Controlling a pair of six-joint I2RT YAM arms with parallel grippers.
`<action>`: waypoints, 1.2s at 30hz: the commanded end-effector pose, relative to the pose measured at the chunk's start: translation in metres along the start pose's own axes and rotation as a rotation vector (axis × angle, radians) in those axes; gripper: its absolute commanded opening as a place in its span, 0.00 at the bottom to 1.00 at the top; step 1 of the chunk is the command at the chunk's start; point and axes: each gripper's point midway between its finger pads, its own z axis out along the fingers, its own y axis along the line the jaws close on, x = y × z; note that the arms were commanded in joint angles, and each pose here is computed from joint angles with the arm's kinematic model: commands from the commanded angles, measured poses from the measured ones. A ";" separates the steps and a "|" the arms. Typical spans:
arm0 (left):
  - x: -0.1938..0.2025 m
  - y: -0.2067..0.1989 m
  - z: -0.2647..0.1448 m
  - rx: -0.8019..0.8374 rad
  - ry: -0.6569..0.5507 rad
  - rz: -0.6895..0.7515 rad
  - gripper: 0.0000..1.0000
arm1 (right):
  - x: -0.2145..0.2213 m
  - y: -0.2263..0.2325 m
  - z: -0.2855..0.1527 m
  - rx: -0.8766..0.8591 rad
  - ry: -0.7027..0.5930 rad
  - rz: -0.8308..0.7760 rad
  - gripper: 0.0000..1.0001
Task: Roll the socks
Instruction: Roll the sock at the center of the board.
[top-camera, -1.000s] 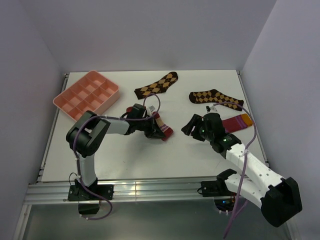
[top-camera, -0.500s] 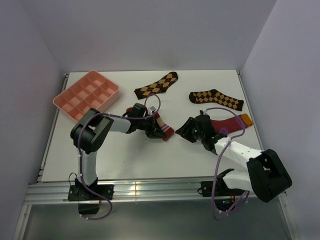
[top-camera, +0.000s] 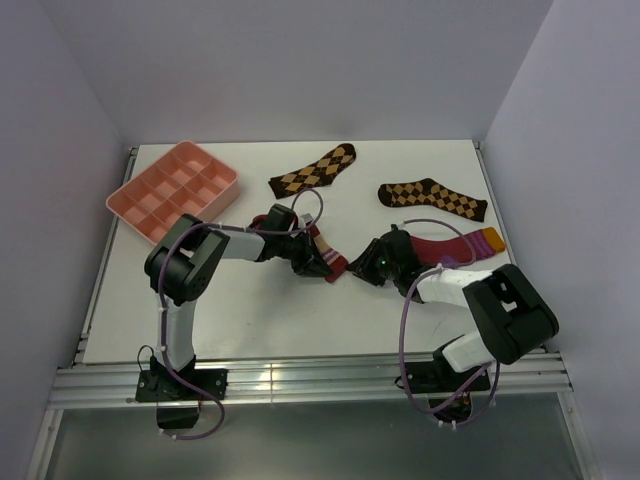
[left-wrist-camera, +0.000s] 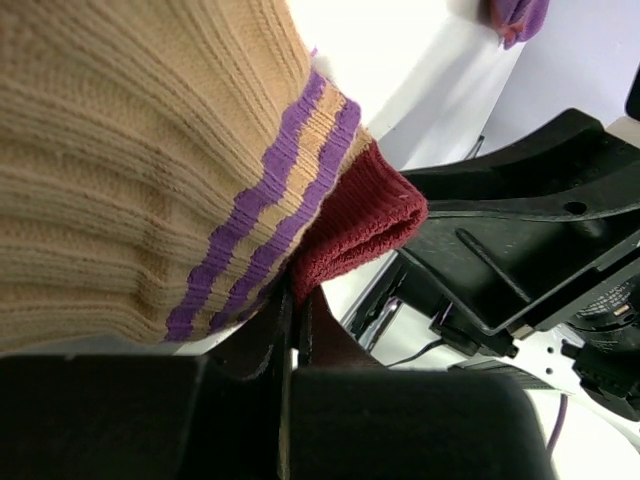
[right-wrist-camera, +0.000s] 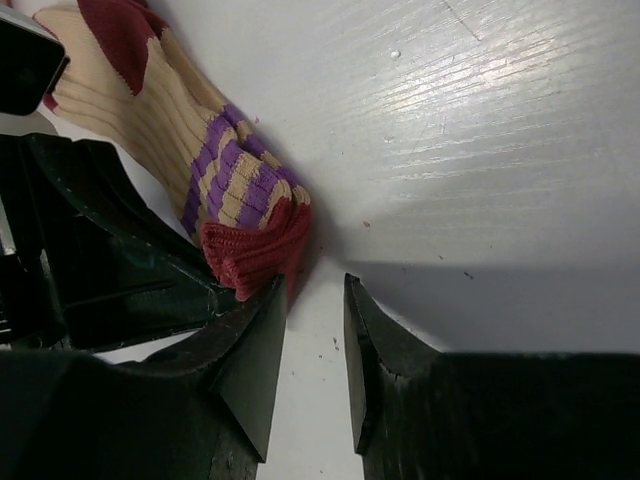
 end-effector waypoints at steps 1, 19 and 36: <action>-0.007 0.004 0.002 -0.029 -0.001 0.022 0.00 | -0.002 0.013 0.006 -0.069 -0.015 -0.024 0.37; -0.011 0.008 0.005 -0.065 0.004 0.009 0.00 | -0.005 0.031 0.007 -0.142 -0.005 -0.083 0.39; -0.013 0.010 0.007 -0.090 0.021 0.003 0.00 | -0.008 0.031 0.018 -0.132 -0.006 -0.093 0.38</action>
